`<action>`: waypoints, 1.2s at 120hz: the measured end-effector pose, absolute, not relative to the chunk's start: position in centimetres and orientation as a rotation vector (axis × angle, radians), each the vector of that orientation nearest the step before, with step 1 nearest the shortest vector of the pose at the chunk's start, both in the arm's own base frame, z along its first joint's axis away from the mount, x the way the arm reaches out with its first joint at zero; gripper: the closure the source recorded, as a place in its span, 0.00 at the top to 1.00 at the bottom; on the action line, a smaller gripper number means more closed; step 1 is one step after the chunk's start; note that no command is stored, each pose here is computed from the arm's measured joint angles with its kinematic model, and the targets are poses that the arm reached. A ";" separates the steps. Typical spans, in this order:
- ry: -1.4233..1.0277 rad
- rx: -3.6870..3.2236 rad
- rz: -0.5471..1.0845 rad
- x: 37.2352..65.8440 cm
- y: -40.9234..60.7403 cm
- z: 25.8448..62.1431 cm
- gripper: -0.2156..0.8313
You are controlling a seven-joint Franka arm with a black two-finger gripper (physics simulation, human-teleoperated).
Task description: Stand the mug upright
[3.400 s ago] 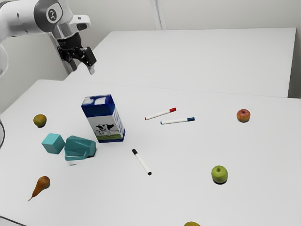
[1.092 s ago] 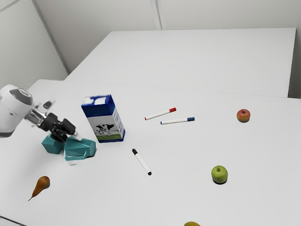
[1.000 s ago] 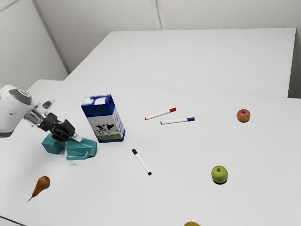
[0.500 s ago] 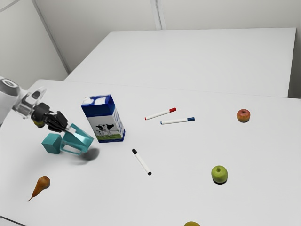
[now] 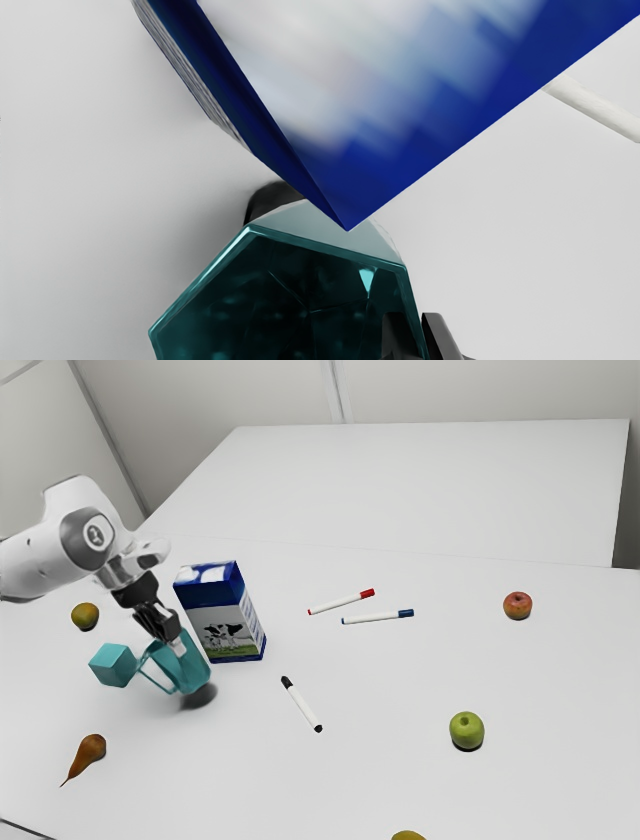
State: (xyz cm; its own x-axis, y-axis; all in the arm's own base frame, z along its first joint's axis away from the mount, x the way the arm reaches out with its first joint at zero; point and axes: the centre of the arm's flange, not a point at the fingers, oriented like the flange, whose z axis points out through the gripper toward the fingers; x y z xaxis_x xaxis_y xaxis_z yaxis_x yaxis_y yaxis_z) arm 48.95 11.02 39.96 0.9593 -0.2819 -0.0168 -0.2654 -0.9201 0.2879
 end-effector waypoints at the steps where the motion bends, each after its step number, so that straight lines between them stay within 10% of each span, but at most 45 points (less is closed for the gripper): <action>1: -0.409 2.831 -0.082 49.0 10.8 40.0 0.04; 90: -0.189 3.109 0.137 45.3 6.7 36.4 0.05; 144: -0.082 3.101 0.195 45.4 6.1 37.8 0.67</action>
